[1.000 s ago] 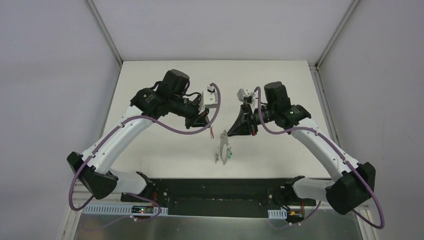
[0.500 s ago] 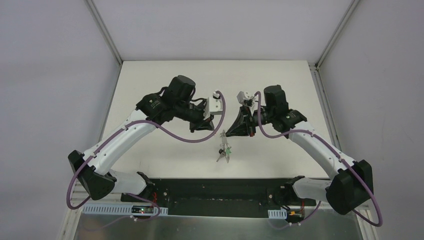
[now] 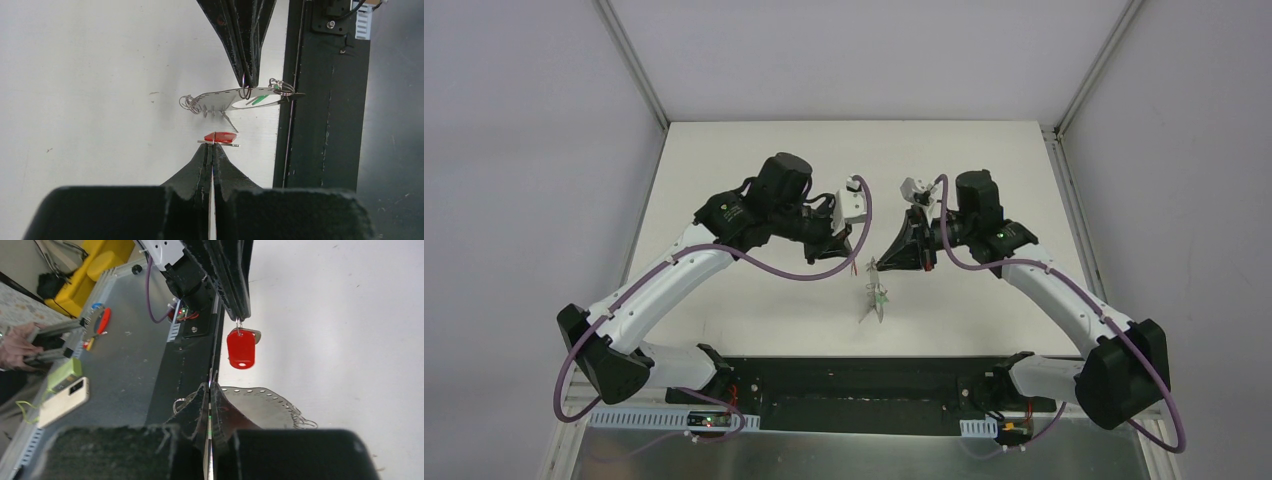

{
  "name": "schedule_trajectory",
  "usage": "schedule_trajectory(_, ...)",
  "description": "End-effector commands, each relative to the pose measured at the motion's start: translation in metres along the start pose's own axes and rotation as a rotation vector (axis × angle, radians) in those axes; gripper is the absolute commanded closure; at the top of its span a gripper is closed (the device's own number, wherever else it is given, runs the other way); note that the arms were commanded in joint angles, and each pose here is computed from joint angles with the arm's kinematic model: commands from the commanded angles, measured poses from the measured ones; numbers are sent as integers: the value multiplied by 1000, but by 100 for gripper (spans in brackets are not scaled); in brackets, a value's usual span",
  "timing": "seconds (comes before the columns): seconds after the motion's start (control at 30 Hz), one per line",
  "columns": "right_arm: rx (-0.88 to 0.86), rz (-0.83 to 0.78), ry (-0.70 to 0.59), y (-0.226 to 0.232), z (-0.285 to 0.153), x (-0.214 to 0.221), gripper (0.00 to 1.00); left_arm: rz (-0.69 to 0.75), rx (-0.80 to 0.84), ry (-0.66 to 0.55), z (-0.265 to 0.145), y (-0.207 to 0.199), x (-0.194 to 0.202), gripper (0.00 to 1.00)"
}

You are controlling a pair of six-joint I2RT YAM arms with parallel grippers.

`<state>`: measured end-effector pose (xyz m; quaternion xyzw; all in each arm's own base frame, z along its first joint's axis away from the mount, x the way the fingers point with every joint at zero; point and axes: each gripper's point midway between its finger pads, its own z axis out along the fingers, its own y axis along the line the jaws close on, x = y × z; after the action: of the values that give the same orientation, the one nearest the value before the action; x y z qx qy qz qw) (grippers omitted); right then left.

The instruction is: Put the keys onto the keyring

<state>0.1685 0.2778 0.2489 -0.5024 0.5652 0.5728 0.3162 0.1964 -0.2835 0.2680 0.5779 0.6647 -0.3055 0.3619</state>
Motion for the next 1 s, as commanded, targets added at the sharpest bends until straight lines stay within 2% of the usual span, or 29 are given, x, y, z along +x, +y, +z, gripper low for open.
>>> schedule_trajectory(0.0, -37, 97, -53, 14, -4, -20, 100, -37, 34, -78, 0, -12, -23, 100)
schedule_trajectory(0.27, -51, 143, -72, 10, -3, -21, 100, -23, 13, -57, 11, -10, -27, 100)
schedule_trajectory(0.7, -52, 131, -76, 10, -4, -18, 100, 7, -20, -52, 11, -5, -22, 100)
schedule_trajectory(0.97, -60, 134, -74, 10, -3, -17, 100, 1, -27, -63, 11, 0, -34, 100)
